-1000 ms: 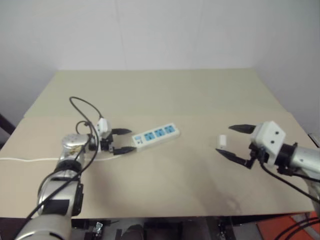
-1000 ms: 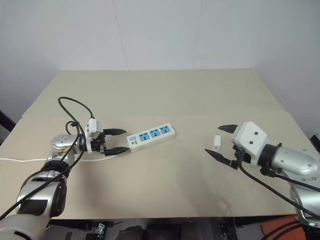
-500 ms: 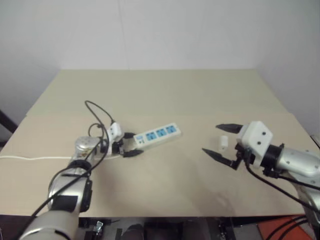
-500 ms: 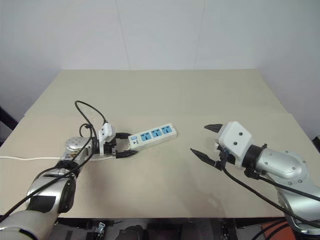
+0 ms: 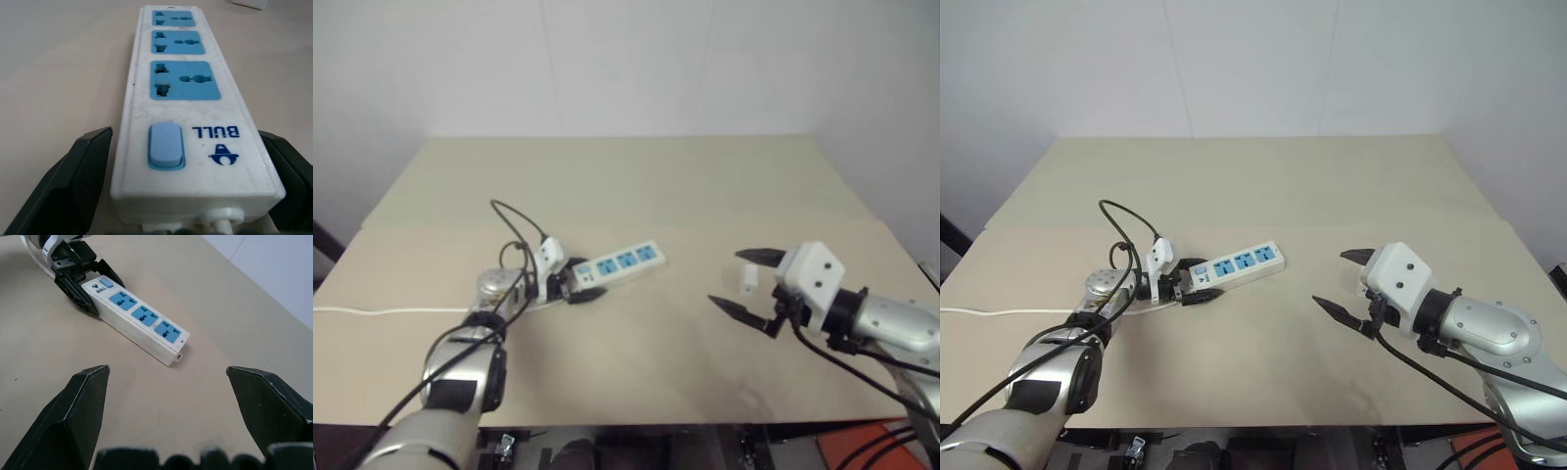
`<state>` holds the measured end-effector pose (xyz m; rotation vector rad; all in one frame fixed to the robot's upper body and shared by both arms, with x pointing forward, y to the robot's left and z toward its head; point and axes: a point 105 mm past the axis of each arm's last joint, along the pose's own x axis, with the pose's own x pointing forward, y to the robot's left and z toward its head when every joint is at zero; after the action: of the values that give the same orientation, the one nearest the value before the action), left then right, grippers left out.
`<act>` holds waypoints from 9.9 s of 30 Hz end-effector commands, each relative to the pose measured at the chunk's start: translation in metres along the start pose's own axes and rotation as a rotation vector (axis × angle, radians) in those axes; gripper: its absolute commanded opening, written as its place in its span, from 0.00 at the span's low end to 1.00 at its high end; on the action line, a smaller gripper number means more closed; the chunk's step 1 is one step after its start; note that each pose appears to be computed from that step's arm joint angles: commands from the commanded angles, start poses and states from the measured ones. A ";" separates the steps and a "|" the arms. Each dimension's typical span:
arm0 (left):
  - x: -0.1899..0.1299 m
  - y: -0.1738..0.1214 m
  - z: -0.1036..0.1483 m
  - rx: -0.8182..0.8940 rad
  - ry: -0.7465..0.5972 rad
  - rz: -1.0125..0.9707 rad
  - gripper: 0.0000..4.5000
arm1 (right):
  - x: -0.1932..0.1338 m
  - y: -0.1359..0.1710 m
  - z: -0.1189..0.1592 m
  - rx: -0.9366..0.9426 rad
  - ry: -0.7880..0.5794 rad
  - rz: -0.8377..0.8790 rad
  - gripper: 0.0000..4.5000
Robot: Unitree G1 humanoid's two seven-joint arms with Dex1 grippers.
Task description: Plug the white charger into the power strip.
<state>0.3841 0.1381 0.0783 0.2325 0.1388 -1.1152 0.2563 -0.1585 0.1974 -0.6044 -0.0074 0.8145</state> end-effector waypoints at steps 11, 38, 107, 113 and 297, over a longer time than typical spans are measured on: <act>-0.006 -0.006 -0.002 0.003 -0.027 -0.036 0.74 | 0.000 -0.007 0.002 -0.039 -0.008 -0.025 1.00; 0.013 -0.057 0.020 0.212 -0.108 -0.435 0.74 | 0.029 -0.054 -0.066 -1.314 0.331 1.022 1.00; 0.002 -0.058 0.009 0.233 -0.018 -0.426 0.74 | 0.090 -0.096 -0.017 -0.698 -0.085 0.322 0.25; 0.001 -0.058 0.007 0.221 0.001 -0.425 0.74 | 0.086 -0.099 0.001 -0.314 -0.273 0.297 0.25; 0.007 -0.049 0.000 0.215 0.060 -0.378 0.74 | 0.157 0.071 -0.054 0.360 -0.361 0.591 0.25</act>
<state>0.3387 0.1131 0.0635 0.3998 0.1440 -1.5063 0.3388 -0.0425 0.1046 -0.1305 -0.1515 1.4242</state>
